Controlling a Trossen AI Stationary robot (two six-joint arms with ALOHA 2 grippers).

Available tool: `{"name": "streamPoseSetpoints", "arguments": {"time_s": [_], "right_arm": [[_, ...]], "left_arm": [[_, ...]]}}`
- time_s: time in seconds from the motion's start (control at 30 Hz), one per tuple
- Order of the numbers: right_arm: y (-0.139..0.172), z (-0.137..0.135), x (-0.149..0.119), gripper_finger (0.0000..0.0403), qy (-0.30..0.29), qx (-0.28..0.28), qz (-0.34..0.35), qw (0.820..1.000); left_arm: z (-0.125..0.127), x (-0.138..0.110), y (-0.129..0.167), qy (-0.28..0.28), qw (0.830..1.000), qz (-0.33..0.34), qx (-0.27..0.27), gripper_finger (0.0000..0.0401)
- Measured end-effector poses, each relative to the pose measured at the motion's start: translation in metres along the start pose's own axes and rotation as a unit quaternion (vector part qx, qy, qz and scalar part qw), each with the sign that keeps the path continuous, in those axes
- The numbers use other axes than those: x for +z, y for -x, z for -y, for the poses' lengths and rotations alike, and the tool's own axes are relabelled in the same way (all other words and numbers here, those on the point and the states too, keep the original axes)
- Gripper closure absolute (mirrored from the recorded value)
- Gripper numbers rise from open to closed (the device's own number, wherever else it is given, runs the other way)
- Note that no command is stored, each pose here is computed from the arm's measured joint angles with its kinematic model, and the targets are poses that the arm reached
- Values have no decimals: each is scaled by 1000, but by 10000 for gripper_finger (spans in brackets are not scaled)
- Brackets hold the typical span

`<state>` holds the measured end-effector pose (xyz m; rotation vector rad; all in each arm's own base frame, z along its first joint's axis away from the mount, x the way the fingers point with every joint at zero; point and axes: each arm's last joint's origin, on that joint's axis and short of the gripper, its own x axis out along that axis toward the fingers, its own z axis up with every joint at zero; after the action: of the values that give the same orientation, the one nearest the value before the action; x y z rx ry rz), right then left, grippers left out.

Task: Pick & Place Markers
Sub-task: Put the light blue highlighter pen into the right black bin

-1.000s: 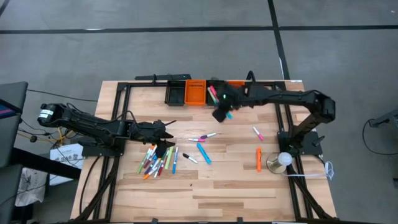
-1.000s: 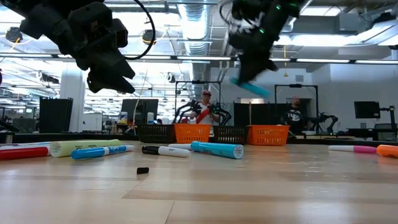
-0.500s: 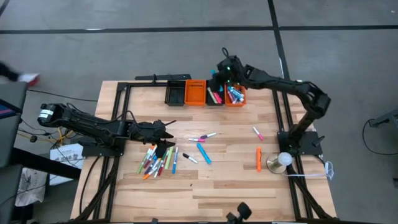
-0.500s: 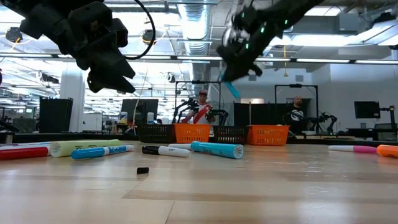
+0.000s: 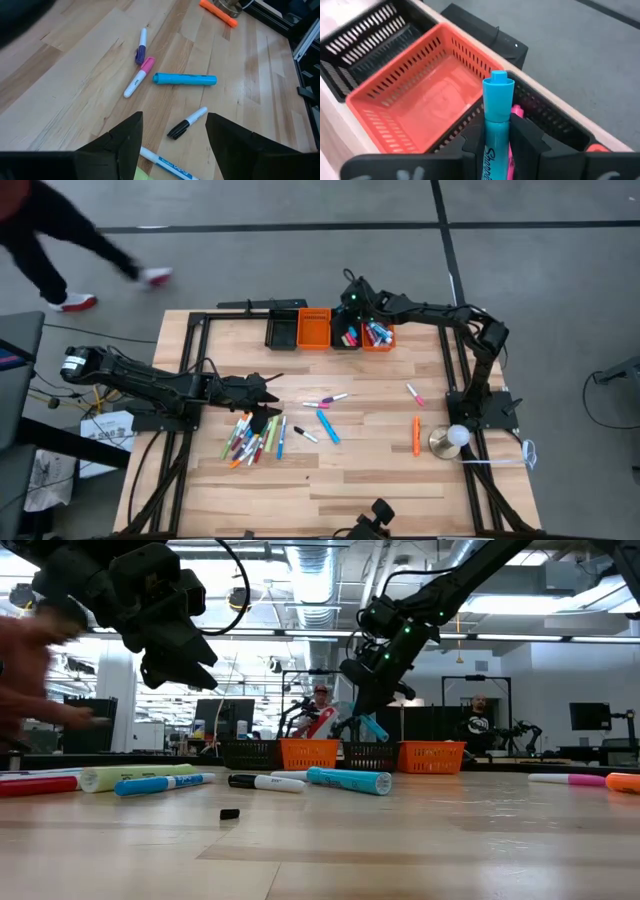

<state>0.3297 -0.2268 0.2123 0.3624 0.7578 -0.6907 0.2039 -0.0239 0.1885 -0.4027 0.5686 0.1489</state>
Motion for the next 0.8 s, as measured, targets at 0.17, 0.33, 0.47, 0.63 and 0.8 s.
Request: {"name": "streamPoseSetpoints", "arguments": {"time_s": [0.17, 0.33, 0.47, 0.63, 0.8], "right_arm": [[0, -1, 0, 339, 1, 1, 0, 1000], [0, -1, -1, 323, 1, 6, -3, 1000], [0, -1, -3, 294, 2, 12, -18, 1000], [0, -1, -6, 257, 4, 13, -33, 999], [11, -6, -5, 237, 11, 33, -38, 999]], "left_arm": [[0, 0, 0, 0, 1000, 0, 0, 187], [0, 0, 0, 0, 1000, 0, 0, 187], [0, 0, 0, 0, 1000, 0, 0, 187], [0, 0, 0, 0, 1000, 0, 0, 187], [0, 0, 0, 0, 1000, 0, 0, 187]]}}
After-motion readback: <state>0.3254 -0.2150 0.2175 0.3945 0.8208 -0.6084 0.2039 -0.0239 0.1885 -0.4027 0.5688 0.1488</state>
